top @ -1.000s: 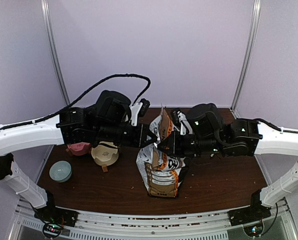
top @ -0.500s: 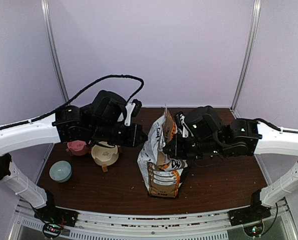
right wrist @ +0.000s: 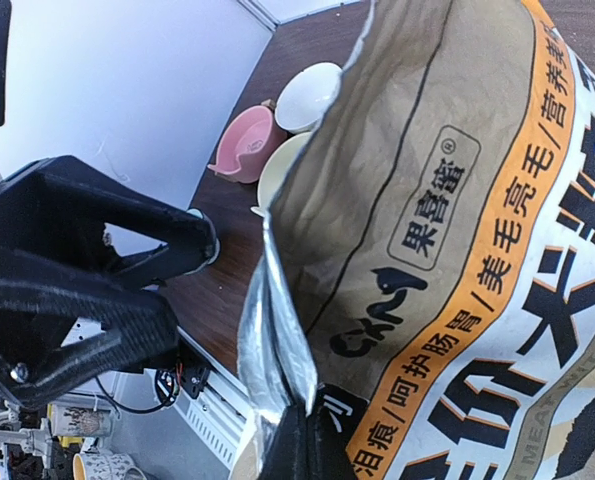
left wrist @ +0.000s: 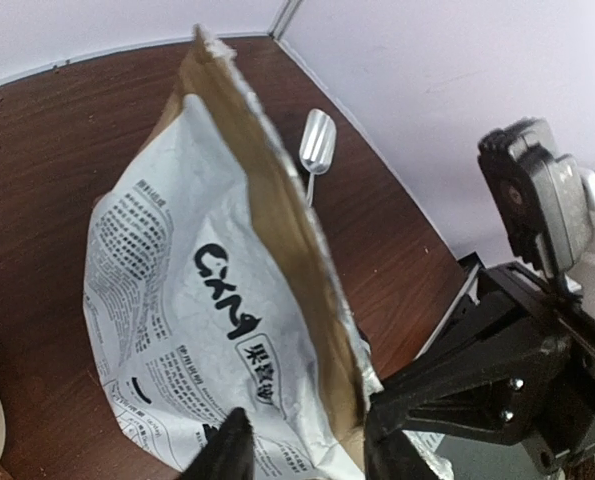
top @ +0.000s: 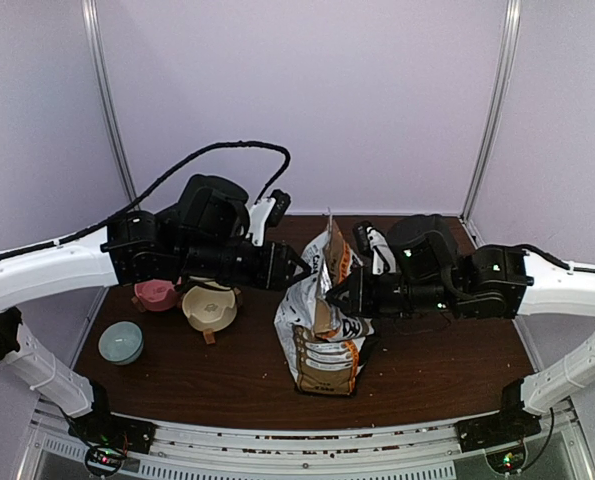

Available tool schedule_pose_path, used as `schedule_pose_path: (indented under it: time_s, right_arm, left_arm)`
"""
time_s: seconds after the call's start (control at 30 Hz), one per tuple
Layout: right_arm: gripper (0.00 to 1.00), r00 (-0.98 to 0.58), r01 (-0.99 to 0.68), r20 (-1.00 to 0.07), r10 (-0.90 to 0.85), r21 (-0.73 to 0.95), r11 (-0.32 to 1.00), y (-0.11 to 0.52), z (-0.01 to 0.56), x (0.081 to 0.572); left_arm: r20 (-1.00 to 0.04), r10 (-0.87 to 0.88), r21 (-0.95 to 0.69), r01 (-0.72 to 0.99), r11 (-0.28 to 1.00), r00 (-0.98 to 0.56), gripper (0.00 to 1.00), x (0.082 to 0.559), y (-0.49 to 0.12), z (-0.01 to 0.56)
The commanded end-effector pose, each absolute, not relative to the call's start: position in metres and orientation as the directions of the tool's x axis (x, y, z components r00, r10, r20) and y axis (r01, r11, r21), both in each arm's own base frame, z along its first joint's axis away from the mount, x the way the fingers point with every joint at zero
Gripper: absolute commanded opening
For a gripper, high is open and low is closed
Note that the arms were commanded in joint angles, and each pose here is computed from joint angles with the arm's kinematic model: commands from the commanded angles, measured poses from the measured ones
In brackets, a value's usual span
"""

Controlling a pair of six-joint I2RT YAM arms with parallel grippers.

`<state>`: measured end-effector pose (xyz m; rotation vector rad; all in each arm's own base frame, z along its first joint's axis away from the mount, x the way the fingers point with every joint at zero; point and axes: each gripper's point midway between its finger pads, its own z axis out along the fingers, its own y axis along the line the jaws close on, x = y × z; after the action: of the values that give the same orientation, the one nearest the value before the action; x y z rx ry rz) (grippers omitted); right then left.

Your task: Serve the pet food

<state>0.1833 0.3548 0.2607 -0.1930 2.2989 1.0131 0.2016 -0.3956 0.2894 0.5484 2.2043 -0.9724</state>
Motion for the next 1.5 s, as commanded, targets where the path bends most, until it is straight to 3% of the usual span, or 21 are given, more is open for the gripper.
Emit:
schedule_pose_path:
  time_s: [0.0,0.17,0.3,0.53,0.93,1.03,1.1,1.47]
  right_arm:
    - [0.00,-0.783,-0.417,-0.614,0.097,0.634,0.651,0.361,0.269,0.183]
    - [0.00,-0.777,-0.457,-0.624,0.083,0.650,0.607,0.371,0.277,0.179]
    - [0.00,-0.776,-0.459,-0.626,0.081,0.647,0.608,0.371,0.278,0.180]
    - [0.00,-0.776,-0.468,-0.628,0.058,0.635,0.615,0.372,0.275,0.179]
    - [0.00,-0.757,-0.511,-0.653,0.004,0.597,0.618,0.374,0.276,0.176]
    - [0.00,-0.744,-0.539,-0.667,-0.026,0.578,0.613,0.374,0.278,0.173]
    - [0.00,-0.737,-0.552,-0.675,-0.041,0.565,0.614,0.374,0.278,0.173]
    - [0.00,-0.777,-0.395,-0.630,-0.006,0.479,0.784,0.346,0.253,0.190]
  left_arm:
    - [-0.742,0.081,-0.529,0.656,0.538,-0.665,0.46,0.194,-0.406,0.318]
    - [-0.718,0.118,-0.547,0.661,0.514,-0.686,0.47,0.189,-0.416,0.310]
    - [-0.704,0.131,-0.557,0.656,0.510,-0.698,0.43,0.187,-0.420,0.305]
    - [-0.679,0.161,-0.577,0.657,0.485,-0.716,0.24,0.184,-0.431,0.295]
    - [-0.656,0.166,-0.588,0.637,0.498,-0.736,0.20,0.185,-0.435,0.287]
    - [-0.660,0.170,-0.592,0.645,0.484,-0.732,0.12,0.184,-0.437,0.287]
    - [-0.664,0.170,-0.593,0.651,0.474,-0.728,0.00,0.183,-0.439,0.289]
    - [-0.679,0.120,-0.552,0.612,0.566,-0.724,0.00,0.196,-0.420,0.291]
